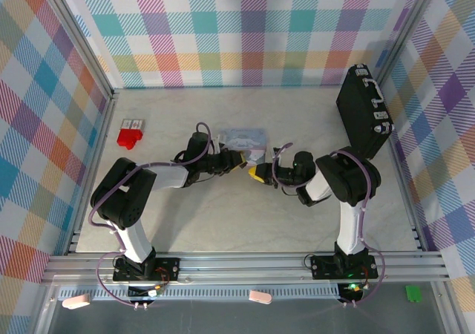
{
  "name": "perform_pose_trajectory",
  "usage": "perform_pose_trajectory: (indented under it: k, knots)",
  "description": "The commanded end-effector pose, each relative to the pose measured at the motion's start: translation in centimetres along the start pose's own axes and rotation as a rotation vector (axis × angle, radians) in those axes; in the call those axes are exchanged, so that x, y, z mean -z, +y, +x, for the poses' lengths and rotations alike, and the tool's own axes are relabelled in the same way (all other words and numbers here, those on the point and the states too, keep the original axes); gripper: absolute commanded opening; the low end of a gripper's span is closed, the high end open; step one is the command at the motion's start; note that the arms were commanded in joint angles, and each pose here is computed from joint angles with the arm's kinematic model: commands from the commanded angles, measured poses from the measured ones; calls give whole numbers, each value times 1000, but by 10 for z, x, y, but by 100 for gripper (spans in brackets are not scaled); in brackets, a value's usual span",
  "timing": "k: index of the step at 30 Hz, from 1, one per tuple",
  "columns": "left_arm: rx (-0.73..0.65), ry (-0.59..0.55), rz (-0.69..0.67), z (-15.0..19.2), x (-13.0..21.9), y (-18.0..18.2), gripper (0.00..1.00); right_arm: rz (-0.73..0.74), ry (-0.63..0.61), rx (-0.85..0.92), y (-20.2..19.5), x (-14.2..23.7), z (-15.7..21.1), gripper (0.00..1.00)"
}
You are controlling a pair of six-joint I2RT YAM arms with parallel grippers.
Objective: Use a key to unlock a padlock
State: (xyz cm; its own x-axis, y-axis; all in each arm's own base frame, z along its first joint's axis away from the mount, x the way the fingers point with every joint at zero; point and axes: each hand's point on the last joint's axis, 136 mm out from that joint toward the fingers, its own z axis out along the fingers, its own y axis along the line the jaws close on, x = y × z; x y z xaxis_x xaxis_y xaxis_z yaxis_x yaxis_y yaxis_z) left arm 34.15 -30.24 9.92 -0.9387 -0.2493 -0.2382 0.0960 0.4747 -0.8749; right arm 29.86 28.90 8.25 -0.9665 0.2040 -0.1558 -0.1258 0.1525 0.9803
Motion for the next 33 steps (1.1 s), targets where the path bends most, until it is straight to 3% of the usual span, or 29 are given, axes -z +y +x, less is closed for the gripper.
perform_pose_trajectory:
  k: [1, 23, 33]
  knots:
    - [-53, 89, 115, 26, -4, -34, 22, -42, -13, 97, 19, -4, 4, 0]
    - [-25, 85, 98, 30, -8, -20, 25, -12, -5, 72, 12, -2, 24, 0]
    - [-12, 71, 11, 33, -6, 0, 29, -14, 0, 74, 14, 0, 28, 0]
